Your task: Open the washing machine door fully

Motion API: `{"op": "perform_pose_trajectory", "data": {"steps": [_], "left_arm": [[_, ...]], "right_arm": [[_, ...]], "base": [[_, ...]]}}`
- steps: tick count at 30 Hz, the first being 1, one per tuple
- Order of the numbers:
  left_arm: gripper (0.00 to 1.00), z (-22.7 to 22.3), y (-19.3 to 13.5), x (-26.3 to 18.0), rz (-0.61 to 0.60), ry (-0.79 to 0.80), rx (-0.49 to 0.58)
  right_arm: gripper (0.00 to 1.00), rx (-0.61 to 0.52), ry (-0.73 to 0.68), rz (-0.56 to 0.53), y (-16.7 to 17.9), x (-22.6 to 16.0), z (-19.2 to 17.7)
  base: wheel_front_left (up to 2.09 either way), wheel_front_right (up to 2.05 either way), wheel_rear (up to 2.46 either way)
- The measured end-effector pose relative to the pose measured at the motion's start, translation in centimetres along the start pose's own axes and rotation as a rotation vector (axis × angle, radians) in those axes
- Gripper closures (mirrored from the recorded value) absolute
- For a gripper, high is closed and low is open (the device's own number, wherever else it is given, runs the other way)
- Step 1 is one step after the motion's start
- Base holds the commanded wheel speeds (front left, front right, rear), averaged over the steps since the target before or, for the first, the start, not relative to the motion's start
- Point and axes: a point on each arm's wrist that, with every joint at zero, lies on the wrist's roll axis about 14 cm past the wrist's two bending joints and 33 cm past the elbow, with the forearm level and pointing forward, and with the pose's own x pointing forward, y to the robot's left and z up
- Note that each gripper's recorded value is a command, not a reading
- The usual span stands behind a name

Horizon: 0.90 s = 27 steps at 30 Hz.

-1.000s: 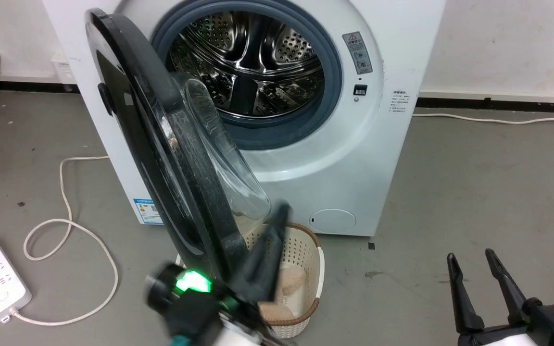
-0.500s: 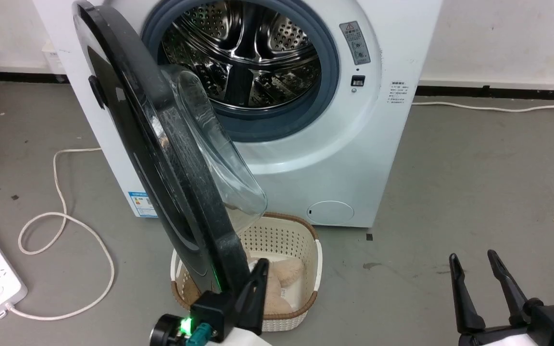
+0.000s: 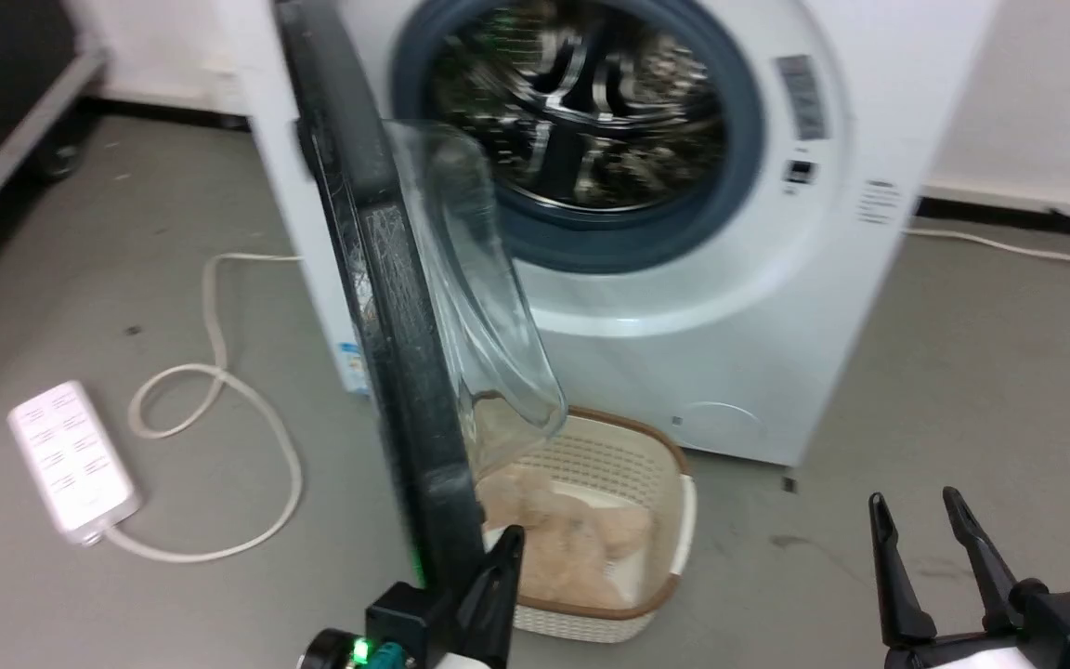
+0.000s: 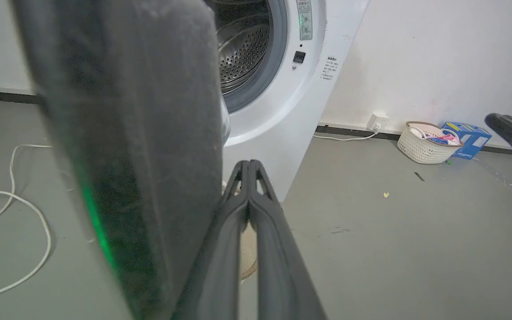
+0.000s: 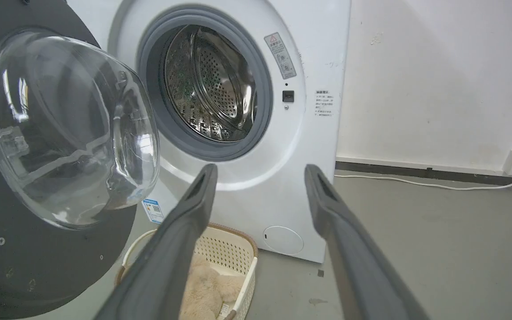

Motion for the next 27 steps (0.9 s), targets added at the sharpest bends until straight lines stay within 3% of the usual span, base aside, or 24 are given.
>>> {"op": "perform_pose_trajectory", "data": {"steps": [5, 15, 25, 27], "left_arm": [[1.0, 0.5, 3.4, -1.4, 0.106, -0.016, 0.018], [1.0, 2.9, 15.9, -7.6, 0.463, -0.044, 0.125], [1.0, 4.2, 22.3, -6.6, 0.515, 0.08, 0.251], [1.0, 4.4, 24.8, -6.1, 0.538, 0.128, 0.282]], "right_arm": [[0.0, 0.011, 0.006, 0.076, 2.4, 1.2, -0.4], [0.0, 0.036, 0.046, 0.279, 9.0, 3.5, -1.9], [0.0, 0.034, 0.094, 0.312, 9.9, 5.5, -3.8], [0.0, 0.036, 0.114, 0.301, 9.4, 6.1, -4.7]], "base": [[0.0, 0.0, 0.0], [0.0, 0.0, 0.0], [0.0, 0.0, 0.0], [0.0, 0.0, 0.0]]}}
